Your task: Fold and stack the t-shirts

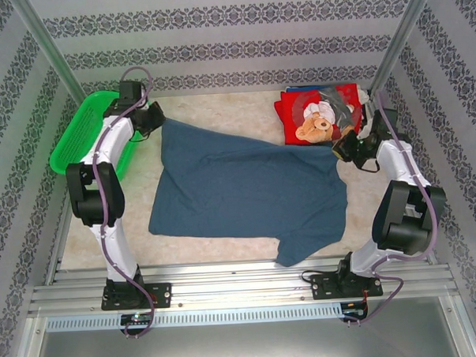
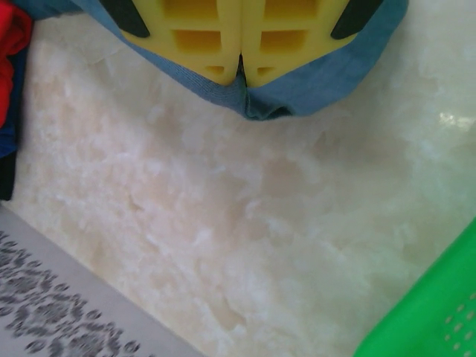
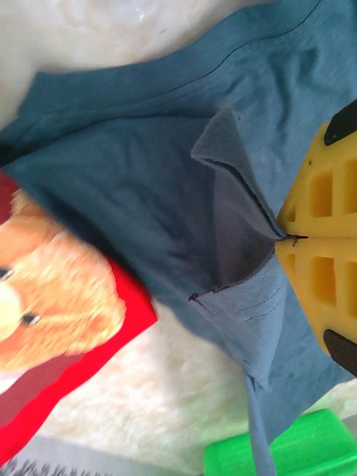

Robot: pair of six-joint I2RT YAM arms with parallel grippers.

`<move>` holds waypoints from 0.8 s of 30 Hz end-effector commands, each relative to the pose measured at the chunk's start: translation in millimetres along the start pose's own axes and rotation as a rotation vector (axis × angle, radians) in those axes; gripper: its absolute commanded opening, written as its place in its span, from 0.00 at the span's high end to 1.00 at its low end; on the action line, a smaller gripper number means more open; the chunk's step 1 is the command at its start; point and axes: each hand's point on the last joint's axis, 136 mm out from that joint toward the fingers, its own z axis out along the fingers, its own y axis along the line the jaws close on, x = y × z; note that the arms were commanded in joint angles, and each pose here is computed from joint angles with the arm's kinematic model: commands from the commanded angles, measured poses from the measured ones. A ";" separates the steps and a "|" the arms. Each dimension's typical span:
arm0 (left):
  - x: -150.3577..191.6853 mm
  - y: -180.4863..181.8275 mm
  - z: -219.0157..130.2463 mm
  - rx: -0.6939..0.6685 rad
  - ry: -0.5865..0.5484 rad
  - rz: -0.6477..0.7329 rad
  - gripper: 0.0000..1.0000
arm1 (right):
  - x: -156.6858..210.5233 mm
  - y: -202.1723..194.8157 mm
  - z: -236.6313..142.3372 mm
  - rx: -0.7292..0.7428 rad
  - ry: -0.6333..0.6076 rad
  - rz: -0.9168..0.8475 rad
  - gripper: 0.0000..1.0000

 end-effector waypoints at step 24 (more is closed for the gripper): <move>83.3 67.6 -24.3 -0.138 0.046 -0.080 1.00 | 58.6 -65.4 1.9 0.194 0.101 -0.032 1.00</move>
